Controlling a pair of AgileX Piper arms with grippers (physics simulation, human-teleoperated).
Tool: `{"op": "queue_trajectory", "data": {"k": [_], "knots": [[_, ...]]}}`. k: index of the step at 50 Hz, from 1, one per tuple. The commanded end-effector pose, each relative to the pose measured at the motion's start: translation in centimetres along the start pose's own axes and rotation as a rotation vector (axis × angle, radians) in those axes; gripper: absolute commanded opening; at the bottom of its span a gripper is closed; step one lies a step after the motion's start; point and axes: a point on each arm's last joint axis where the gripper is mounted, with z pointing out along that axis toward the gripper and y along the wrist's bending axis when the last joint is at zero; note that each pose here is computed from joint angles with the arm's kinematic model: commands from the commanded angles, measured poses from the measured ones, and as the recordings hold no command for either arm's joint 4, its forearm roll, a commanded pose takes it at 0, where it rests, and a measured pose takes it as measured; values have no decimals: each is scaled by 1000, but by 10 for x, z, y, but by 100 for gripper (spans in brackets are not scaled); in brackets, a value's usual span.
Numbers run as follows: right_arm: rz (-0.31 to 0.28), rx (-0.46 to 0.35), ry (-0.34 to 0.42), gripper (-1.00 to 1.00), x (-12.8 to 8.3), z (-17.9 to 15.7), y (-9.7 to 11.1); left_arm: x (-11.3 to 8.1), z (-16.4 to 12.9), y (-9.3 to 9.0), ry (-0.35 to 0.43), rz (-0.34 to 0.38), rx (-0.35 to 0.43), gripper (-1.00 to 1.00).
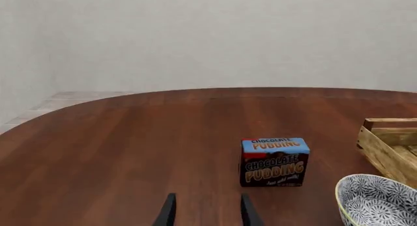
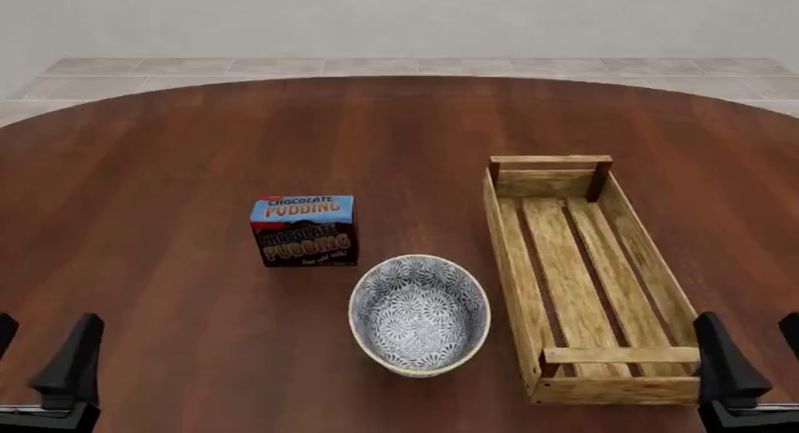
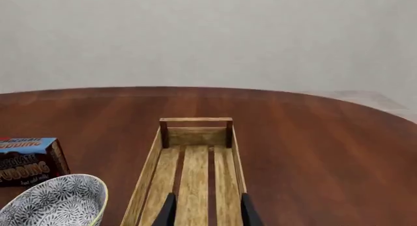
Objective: Pick up the bowl on the left and put it in the tray.
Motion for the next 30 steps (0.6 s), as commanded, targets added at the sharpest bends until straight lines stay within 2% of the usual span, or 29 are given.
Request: {"op": "queue_trajectory", "data": {"k": [1,7,20,30], "knots": [[-3,-8,16,100,0,5,1,0,0,0,0,0,0,100],[4,-8,35,100,0,13,1,0,0,0,0,0,0,100],[-20,12,42,100,1,11,-1,0,0,0,0,0,0,100],[-39,-9,51,100,2,13,1,0,0,0,0,0,0,100]]}}
